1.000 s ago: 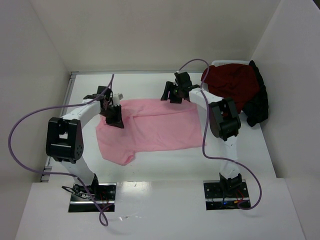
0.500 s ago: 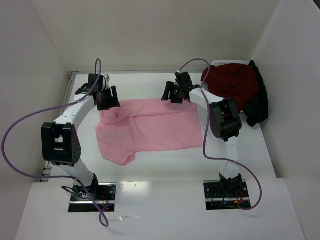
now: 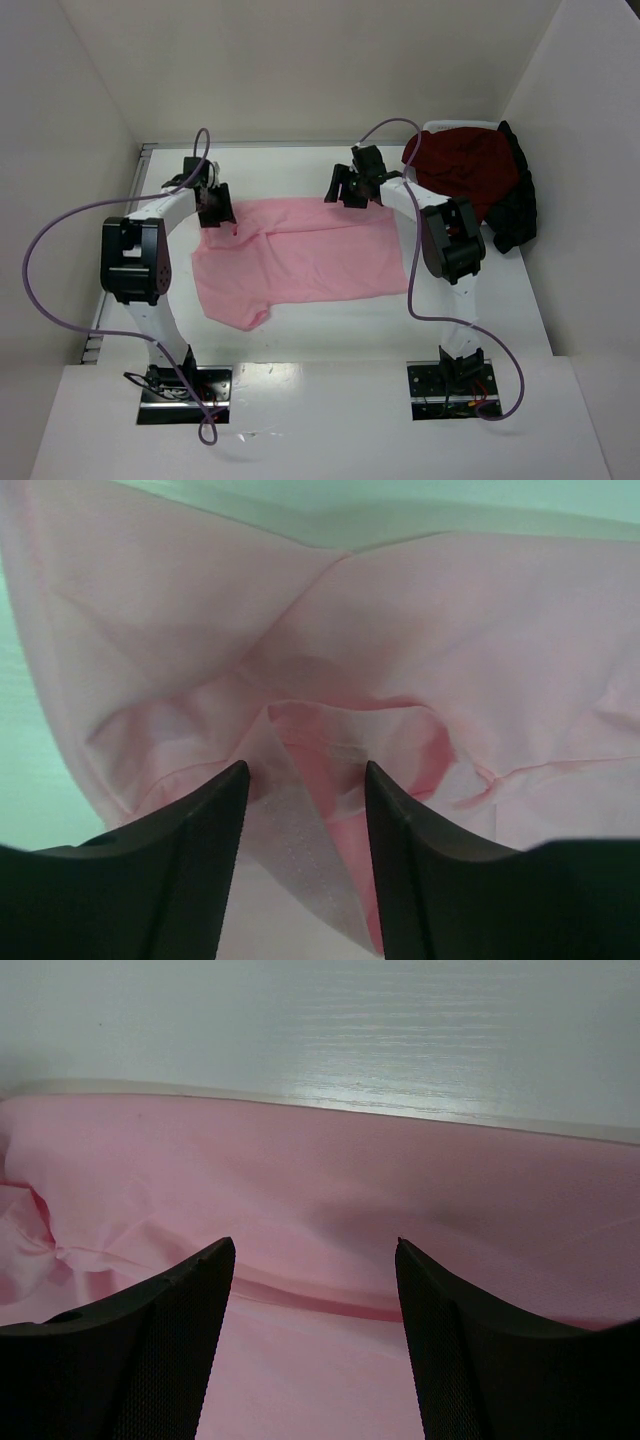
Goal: Fold and stack the t-shirts
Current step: Fold the flattened tshirt in 1/3 of the way
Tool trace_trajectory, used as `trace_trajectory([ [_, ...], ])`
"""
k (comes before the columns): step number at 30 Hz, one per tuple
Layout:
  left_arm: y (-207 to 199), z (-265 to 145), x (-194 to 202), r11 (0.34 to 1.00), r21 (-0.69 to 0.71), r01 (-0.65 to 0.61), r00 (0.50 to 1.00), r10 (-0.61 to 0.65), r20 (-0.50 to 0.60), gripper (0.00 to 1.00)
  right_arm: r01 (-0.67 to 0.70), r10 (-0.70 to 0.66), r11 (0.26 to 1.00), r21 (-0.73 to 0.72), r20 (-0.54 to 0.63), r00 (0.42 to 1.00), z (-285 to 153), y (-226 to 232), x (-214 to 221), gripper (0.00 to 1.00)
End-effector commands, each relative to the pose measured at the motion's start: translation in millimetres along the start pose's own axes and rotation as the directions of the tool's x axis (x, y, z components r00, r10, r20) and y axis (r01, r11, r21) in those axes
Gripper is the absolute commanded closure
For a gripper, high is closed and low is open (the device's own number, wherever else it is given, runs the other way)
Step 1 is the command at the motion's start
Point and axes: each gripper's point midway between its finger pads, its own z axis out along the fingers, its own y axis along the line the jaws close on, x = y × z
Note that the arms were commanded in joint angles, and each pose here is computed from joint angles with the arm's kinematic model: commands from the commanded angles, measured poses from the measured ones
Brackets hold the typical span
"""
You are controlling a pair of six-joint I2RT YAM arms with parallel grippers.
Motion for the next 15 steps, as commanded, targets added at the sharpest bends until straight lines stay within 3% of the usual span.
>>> trace_trajectory([
  [1,-18,-1,-19,0.994,0.101,-0.047,0.998,0.042,0.044,0.44,0.037,-0.033,0.999,-0.038,0.1,0.994,-22,19,-30,0.29],
  [3,-19,2,-16,0.993,0.107,-0.045,0.999,0.042,0.032,0.45,0.033,-0.028,0.999,-0.037,0.112,0.993,-23,16,-35,0.29],
  [7,-19,4,-13,0.992,0.112,-0.05,0.999,0.049,0.013,0.6,0.032,-0.028,0.999,-0.036,0.112,0.993,-23,16,-35,0.29],
  [13,-20,-6,-1,0.991,0.124,-0.055,0.998,0.058,-0.015,0.99,0.031,-0.027,0.999,-0.04,0.1,0.995,-18,14,-29,0.29],
  [15,-20,-9,3,0.989,0.131,-0.064,0.997,0.067,-0.025,1.0,0.029,-0.026,0.999,-0.036,0.092,0.995,-17,11,-26,0.29],
])
